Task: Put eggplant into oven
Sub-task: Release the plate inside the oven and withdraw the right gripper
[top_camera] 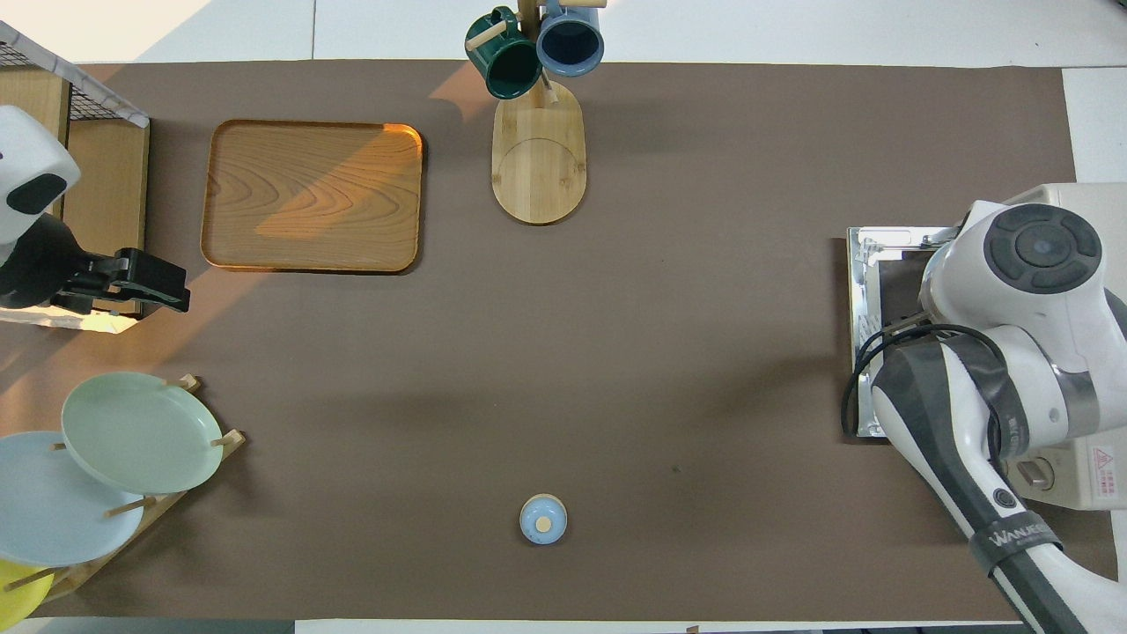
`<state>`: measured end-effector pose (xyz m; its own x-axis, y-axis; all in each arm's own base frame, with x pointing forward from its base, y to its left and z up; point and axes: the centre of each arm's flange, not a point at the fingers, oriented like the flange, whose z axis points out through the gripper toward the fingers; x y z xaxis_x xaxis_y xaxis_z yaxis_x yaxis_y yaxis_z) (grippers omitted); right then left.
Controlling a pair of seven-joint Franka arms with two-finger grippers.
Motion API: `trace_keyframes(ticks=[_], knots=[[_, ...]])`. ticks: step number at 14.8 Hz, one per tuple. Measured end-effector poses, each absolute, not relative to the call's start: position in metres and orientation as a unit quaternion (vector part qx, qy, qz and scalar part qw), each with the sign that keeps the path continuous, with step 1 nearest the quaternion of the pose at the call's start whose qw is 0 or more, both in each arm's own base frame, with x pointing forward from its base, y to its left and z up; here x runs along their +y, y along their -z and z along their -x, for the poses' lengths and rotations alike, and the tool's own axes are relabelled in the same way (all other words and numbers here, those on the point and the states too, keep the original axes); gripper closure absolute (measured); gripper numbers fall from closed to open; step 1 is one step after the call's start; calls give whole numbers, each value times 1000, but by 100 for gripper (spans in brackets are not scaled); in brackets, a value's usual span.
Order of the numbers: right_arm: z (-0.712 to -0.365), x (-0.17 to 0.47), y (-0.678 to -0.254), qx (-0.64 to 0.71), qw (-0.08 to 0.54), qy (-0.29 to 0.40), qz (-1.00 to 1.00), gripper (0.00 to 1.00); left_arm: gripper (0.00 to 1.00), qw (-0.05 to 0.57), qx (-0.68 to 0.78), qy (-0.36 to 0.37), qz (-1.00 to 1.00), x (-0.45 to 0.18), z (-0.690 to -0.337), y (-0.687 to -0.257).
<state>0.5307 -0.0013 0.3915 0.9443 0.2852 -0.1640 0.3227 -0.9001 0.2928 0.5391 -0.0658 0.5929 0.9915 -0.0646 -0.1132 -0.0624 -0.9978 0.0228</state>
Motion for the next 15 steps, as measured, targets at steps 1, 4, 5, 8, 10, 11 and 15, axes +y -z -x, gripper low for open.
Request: trace_keyframes(ticks=[1,4,5,8,10,11,15], knots=[[-529,-8,-388,155,159,64,-973,97,0,10,-32,57,-998,-66,-539,-593],[-525,-23,-382,147,156,72,-974,97,0,10,-32,57,-998,-66,-539,-593],[-524,-24,-380,146,156,72,-974,97,0,10,-32,57,-998,-66,-539,-593],[-518,-31,-371,145,151,55,-976,97,0,10,-32,57,-998,-66,-539,-593],[-512,-37,-364,142,148,54,-977,93,0,10,-32,57,-998,-66,-539,-593],[-510,-37,-362,142,147,56,-977,93,0,10,-32,57,-998,-66,-539,-593],[-512,-30,-366,147,149,56,-976,74,0,10,-30,57,-998,-64,-539,-593]])
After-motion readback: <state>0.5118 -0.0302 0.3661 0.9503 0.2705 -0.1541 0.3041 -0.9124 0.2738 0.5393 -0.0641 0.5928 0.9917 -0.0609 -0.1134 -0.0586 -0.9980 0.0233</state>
